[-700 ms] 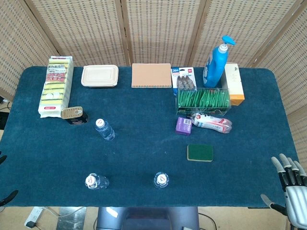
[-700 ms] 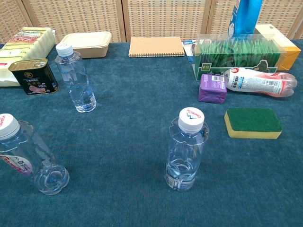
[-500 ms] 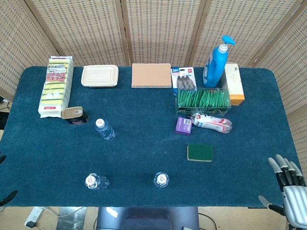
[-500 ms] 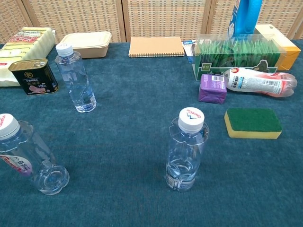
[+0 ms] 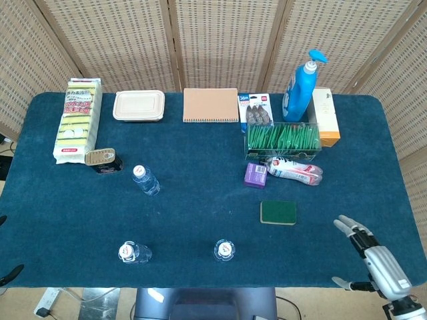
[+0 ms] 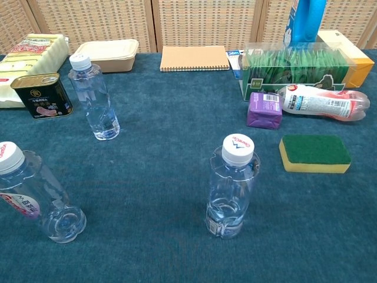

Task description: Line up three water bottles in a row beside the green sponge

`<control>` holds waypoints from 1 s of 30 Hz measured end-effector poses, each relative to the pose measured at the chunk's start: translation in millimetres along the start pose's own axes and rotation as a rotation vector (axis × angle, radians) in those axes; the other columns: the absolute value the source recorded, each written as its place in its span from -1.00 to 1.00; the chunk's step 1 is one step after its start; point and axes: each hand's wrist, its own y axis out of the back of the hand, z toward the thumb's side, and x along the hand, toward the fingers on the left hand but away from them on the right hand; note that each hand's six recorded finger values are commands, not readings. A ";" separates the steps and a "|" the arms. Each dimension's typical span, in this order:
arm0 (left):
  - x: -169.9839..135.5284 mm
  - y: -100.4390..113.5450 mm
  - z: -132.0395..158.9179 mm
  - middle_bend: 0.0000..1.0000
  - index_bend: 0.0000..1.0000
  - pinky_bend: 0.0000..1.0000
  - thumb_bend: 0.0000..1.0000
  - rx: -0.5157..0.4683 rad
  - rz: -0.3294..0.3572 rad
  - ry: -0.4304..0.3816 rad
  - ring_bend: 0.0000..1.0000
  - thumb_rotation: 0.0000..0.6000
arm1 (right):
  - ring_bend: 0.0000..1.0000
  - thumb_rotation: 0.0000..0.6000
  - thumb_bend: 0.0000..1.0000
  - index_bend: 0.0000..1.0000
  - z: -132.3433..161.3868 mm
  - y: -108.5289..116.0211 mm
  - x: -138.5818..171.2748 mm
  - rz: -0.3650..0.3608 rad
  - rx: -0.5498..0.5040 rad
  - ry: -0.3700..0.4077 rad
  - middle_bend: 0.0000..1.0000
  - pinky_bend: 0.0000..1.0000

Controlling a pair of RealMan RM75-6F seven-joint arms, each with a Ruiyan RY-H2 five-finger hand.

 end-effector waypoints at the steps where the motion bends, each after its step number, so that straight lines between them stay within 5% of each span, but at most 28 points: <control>1: 0.0 -0.2 0.3 -1.00 -1.00 -0.94 -0.64 0.001 0.000 0.000 -1.00 1.00 | -1.00 1.00 -0.95 -1.00 0.4 -2.3 -5.4 0.029 -0.030 0.024 -0.93 -0.86; 12: 2.8 -2.9 -1.1 -1.00 -1.00 -0.94 -0.64 0.003 -0.009 0.015 -1.00 1.00 | -1.00 1.00 -0.95 -1.00 25.7 -60.2 -82.9 0.325 -0.212 0.285 -0.94 -0.81; 30: 10.9 -5.2 -6.0 -1.00 -1.00 -0.94 -0.64 -0.003 -0.022 0.045 -1.00 1.00 | -0.99 1.00 -0.95 -1.00 59.7 -121.9 -141.0 0.401 -0.258 0.346 -0.92 -0.81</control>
